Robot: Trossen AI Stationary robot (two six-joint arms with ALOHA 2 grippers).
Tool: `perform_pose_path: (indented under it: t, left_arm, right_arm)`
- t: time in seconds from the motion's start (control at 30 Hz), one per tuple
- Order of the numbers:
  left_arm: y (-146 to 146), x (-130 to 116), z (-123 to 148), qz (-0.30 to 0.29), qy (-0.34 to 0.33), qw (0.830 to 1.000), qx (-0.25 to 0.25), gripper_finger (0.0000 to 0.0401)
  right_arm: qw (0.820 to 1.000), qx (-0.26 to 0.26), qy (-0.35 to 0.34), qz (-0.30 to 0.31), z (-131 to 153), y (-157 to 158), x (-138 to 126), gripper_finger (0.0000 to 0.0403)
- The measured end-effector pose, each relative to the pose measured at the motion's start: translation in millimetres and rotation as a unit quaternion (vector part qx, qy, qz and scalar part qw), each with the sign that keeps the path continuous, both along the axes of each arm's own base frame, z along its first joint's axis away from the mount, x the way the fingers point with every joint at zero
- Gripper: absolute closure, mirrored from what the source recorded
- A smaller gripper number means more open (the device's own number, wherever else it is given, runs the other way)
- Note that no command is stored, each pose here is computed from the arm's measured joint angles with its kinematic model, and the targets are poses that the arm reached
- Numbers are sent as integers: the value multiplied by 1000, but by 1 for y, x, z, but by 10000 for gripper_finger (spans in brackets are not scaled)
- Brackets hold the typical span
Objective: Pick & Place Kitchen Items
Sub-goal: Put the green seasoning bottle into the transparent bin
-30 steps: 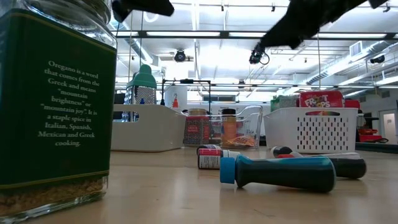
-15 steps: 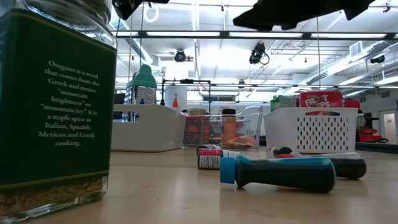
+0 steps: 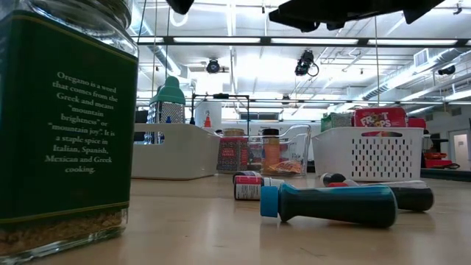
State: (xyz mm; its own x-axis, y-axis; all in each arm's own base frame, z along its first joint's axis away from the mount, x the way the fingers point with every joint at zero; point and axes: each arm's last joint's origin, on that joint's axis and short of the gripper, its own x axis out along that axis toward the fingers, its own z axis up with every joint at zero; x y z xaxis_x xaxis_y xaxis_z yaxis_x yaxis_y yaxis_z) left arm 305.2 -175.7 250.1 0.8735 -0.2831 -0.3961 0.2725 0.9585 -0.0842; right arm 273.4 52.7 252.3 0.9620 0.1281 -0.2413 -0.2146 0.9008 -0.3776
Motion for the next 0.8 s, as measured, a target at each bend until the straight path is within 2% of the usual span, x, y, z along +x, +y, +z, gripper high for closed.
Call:
perform_pose_path:
  t: [0.1, 0.17, 0.27, 0.43, 0.67, 0.8]
  left_arm:
    - [-13, 4, -19, -11, 23, 1000, -1, 229]
    - [-20, 8, -28, -5, 29, 999, -34, 224]
    - [-33, 7, -38, -6, 43, 997, -58, 223]
    - [-49, 3, -52, -3, 67, 995, -78, 222]
    - [-57, -6, -59, 22, 83, 994, -64, 222]
    - [-56, -10, -63, 43, 101, 993, -40, 222]
  right_arm:
    - [1000, -1, -1, 0, 0, 0, 0, 209]
    - [1000, -1, 0, 0, 0, 0, 0, 209]
    - [1000, 0, -2, 0, 0, 0, 0, 209]
    - [1000, 1, 0, 0, 0, 0, 0, 209]
    - [1000, 5, -2, 1, 0, 0, 0, 209]
    - [1000, 1, -3, 2, 1, 0, 0, 209]
